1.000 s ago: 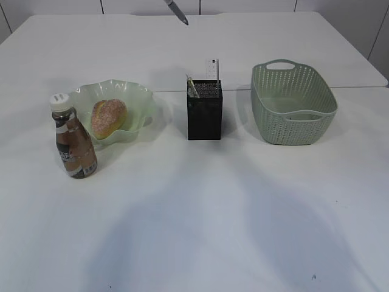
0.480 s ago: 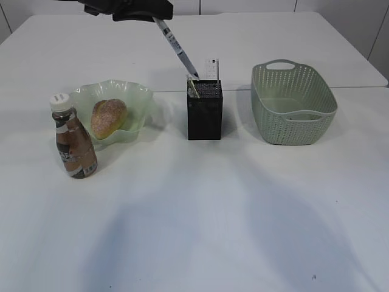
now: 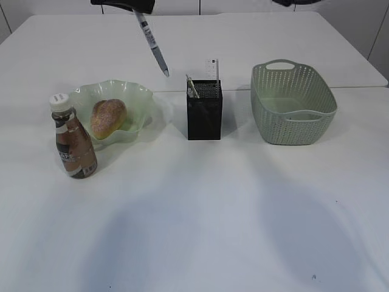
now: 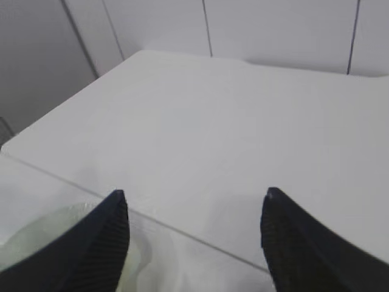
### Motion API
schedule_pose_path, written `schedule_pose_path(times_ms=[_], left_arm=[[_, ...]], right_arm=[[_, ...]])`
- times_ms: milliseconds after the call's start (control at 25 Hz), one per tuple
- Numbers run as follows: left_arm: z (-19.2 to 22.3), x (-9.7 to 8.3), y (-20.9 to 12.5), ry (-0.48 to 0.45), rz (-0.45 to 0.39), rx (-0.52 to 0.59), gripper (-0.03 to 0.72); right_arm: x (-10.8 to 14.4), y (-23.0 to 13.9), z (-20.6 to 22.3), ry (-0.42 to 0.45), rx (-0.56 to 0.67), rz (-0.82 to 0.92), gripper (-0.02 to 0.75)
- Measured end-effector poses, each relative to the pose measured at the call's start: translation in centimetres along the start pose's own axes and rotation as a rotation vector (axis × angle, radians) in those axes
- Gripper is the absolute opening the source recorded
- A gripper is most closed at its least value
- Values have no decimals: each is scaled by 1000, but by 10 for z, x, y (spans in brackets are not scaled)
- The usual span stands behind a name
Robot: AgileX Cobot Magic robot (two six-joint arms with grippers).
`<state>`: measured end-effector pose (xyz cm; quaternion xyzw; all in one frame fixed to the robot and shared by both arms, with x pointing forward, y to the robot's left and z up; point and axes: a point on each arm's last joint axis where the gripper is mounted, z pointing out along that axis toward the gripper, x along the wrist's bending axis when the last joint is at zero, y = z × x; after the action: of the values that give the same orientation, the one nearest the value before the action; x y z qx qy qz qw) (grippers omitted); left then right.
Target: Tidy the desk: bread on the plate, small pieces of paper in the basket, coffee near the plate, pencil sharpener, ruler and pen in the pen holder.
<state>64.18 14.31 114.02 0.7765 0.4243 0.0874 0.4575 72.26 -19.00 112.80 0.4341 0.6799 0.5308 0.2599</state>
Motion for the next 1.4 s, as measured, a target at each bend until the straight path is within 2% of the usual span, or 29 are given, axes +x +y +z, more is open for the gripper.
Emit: schedule_pose_path(times_ms=[40,200,360,480,600,640,680,720,920,1120,1400], left_arm=[[-2,-1,2,2,8,4,93],[-8,-3,7,6,36,17,93],[-9,-3,6,13,47,32,94],[-9,-3,6,13,48,34,94],[-9,-2,6,18,50,29,94],[-9,-2,7,23,51,24,94],[-8,-3,7,29,57,17,94],[-7,-4,8,32,62,6,94],[1,-21,15,46,108,-52,95],[14,-35,19,44,130,-110,96],[56,-37,9,62,145,-116,97]], right_arm=[[3,-6,0,38,61,-21,533],[7,-26,-4,83,281,-65,533],[5,-40,-9,64,446,-16,533],[4,-53,-17,21,620,69,533],[0,-60,-22,-36,714,104,533],[-3,-62,-26,-81,763,118,533],[-3,-62,-26,-81,763,118,533],[-8,-60,-32,-151,808,123,533],[-18,-51,-41,-297,826,89,533],[-23,-51,-43,-352,839,62,531],[-25,-51,-44,-374,846,48,499]])
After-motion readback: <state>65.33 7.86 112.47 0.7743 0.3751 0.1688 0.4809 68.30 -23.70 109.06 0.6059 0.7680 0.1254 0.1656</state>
